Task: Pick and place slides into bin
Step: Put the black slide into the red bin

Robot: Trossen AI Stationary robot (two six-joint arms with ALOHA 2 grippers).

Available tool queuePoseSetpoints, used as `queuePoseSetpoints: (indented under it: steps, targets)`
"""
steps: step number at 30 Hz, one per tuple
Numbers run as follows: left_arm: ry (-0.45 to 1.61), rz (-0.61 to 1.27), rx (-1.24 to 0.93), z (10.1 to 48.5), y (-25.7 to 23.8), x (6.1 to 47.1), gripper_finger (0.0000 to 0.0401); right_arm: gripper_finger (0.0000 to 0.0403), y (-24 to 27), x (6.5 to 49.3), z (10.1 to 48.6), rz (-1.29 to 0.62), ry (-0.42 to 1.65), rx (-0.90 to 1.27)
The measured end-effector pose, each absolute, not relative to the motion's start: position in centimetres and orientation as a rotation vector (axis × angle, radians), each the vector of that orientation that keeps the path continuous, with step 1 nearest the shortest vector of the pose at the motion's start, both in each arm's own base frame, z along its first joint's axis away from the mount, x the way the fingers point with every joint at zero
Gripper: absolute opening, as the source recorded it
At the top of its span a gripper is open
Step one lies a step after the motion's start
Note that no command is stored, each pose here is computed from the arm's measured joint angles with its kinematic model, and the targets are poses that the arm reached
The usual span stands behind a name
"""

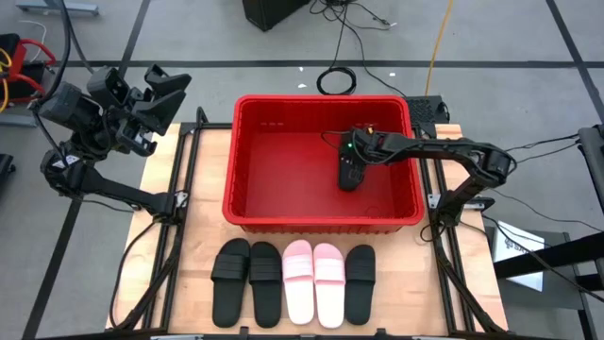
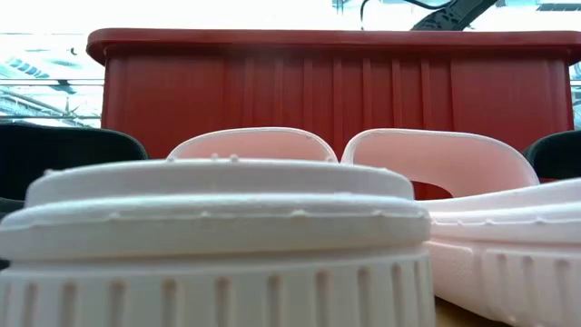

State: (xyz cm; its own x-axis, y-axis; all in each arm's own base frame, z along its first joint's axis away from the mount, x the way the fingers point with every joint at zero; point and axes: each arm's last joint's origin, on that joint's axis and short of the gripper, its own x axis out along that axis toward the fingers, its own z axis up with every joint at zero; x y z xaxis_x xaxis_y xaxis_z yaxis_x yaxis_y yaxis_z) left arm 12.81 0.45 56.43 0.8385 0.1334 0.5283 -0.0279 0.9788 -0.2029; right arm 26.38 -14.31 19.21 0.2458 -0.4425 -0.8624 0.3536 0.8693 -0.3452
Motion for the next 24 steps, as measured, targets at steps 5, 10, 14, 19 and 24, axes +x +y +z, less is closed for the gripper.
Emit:
queuePoseSetpoints:
  steps: [5,10,14,19,24]
  targets:
    - [-0.570,0.087,-0.187,56.4,0.4,12.8,0.0202,0.0125,-14.5,26.2,19.5,-0.578,1.215,-0.140]
    - [-0.570,0.087,-0.186,56.4,0.4,12.8,0.0202,0.0125,-14.5,26.3,19.5,-0.581,1.209,-0.135]
    - [-0.570,0.087,-0.187,56.4,0.4,12.8,0.0202,0.0125,-14.4,26.4,19.6,-0.543,1.187,-0.106]
    - [-0.570,0.087,-0.187,56.4,0.4,12.8,0.0202,0.0125,-14.1,26.1,20.8,-0.551,1.121,-0.060]
    - [-0.569,0.088,-0.185,56.4,0.4,12.8,0.0202,0.0125,-13.6,25.5,23.2,-0.536,0.996,-0.045]
